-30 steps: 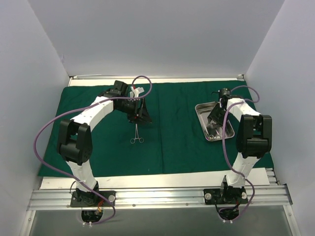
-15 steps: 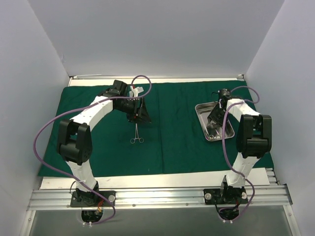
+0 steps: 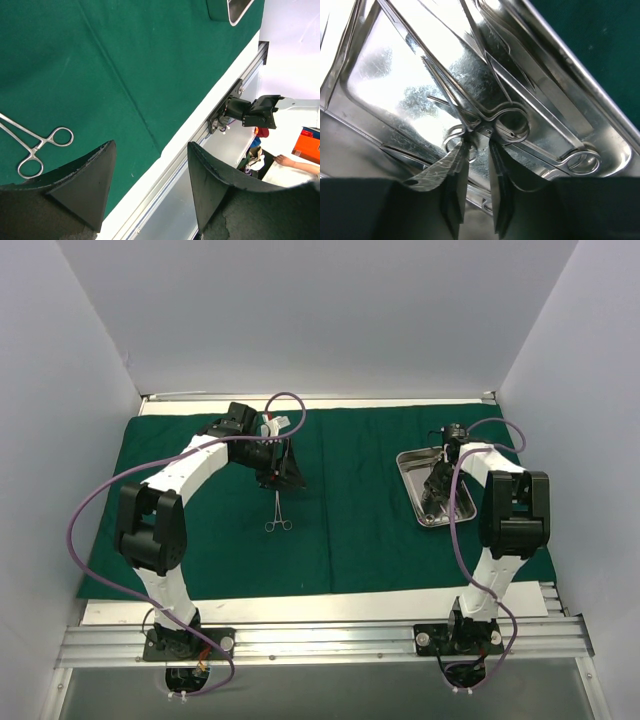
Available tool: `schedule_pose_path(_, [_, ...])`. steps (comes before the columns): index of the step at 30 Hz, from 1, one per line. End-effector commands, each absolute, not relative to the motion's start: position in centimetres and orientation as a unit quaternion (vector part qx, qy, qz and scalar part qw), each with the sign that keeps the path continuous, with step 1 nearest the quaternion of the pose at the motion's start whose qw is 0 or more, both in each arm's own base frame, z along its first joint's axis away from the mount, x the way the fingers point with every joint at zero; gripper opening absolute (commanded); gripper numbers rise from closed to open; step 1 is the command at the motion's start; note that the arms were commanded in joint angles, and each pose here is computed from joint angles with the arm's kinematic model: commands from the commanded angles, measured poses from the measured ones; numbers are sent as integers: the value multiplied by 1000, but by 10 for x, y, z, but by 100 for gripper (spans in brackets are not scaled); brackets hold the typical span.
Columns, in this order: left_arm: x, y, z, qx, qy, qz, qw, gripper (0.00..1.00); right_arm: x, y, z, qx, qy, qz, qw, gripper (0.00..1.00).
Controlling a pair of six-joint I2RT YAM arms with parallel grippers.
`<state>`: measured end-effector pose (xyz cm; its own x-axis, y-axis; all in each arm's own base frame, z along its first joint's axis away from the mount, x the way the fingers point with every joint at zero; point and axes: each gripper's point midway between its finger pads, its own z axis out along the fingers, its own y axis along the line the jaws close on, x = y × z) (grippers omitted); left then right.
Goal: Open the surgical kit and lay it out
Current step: Pick up the medical item from the container.
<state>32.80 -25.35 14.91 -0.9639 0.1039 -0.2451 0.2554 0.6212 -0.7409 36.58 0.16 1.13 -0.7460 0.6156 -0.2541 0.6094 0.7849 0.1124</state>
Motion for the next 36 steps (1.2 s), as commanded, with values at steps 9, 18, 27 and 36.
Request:
schedule_pose_path(9, [337, -254, 174, 115, 884, -436, 123, 68, 354, -9, -14, 318, 942, -25, 108, 0])
schedule_pose_path(18, [338, -260, 181, 103, 877, -451, 128, 68, 361, -1, 50, 298, 941, 23, 160, 0])
schedule_pose_path(27, [340, -267, 199, 83, 865, -476, 136, 67, 352, 25, 92, 269, 939, 103, 186, 0])
schedule_pose_path(36, [353, -280, 219, 36, 840, -522, 143, 67, 359, 139, 147, 76, 943, 207, 250, 0])
